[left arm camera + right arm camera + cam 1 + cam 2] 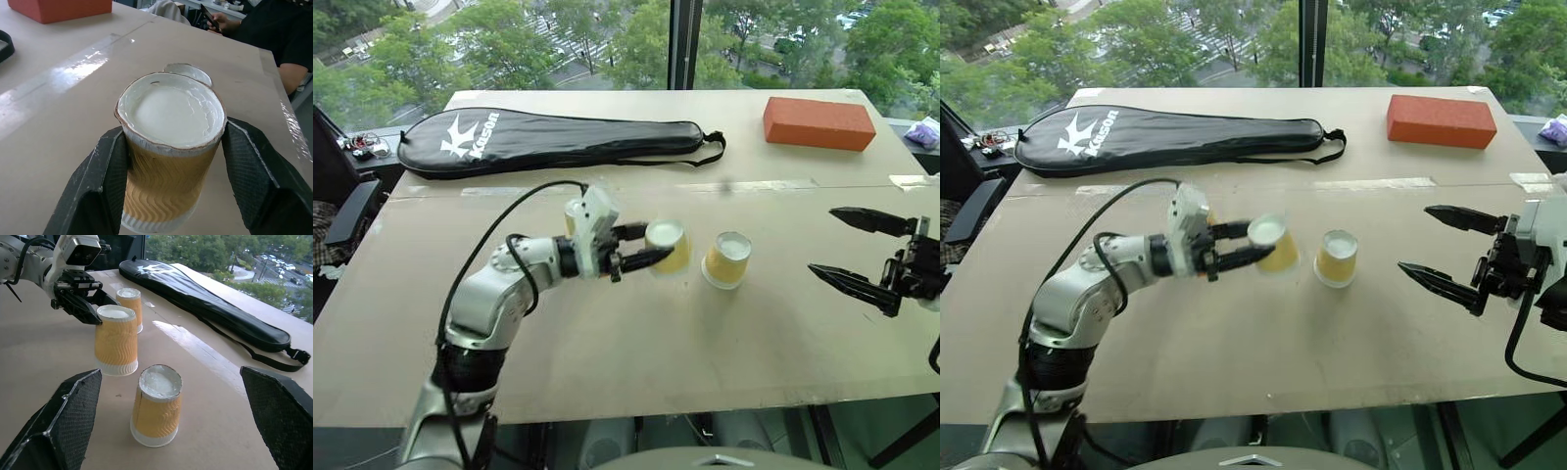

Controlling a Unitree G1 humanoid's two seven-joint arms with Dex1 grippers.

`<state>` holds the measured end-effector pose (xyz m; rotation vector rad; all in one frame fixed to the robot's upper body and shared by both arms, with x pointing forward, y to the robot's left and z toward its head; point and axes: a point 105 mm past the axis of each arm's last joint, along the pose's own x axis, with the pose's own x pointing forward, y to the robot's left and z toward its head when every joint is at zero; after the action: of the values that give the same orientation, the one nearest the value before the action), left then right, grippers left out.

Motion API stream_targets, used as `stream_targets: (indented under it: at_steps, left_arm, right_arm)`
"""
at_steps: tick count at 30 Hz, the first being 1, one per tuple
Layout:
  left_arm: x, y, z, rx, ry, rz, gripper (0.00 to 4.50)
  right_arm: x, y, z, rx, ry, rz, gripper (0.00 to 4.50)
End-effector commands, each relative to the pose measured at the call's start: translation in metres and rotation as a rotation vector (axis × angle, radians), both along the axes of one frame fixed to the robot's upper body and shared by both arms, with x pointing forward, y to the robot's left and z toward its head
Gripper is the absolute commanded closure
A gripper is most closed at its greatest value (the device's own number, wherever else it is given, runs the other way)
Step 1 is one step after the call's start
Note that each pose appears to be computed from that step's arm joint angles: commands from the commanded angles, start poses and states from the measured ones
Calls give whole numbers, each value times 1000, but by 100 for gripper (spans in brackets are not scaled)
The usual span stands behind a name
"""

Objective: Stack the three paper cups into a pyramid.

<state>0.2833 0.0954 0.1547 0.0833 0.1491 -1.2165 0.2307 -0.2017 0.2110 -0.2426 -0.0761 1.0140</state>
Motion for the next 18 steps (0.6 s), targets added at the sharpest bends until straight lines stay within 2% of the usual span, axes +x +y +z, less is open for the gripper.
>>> stream_targets:
  at_steps: [1, 9, 18]
  left_arm:
    - [-4, -9, 1, 18, -65, -39, 197]
    - [17, -23, -23, 69, -92, 26, 197]
    - [23, -37, -29, 67, -122, 12, 197]
  right_arm:
    - [-4, 6, 7, -7, -46, 18, 0]
    - [-6, 8, 7, -15, -47, 6, 0]
    - [-11, 6, 7, -24, -45, -20, 0]
